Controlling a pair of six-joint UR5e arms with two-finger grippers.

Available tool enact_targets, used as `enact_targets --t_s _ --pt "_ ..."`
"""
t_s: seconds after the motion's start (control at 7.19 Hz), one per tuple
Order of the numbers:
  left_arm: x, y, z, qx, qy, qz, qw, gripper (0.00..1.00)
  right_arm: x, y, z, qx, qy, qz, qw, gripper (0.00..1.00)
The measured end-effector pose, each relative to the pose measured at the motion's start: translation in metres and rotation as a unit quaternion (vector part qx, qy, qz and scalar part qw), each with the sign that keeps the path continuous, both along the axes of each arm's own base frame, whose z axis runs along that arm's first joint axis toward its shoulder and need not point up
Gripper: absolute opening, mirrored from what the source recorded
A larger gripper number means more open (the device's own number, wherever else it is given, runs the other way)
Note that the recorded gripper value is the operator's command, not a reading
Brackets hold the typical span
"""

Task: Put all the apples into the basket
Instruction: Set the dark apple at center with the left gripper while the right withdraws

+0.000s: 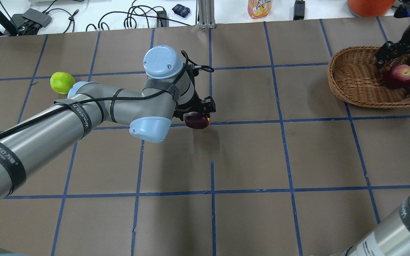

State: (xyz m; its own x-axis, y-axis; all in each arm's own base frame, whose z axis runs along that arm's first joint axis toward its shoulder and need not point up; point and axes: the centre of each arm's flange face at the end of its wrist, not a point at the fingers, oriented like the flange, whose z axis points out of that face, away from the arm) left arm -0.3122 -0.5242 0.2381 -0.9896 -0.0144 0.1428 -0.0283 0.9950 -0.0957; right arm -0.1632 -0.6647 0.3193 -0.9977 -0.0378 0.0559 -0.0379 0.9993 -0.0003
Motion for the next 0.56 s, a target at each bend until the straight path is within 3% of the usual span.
enact_targets --t_s 0.28,0.56 --pt "0.027 -0.018 0.033 -0.013 -0.007 0.009 0.9998 1.00 0.080 -0.005 0.004 0.012 -0.028 0.001 0.9995 1.00" --pt "0.137 -0.052 0.108 0.003 -0.029 -0.004 0.9996 1.00 0.156 -0.007 0.002 0.022 -0.040 -0.009 0.9989 1.00"
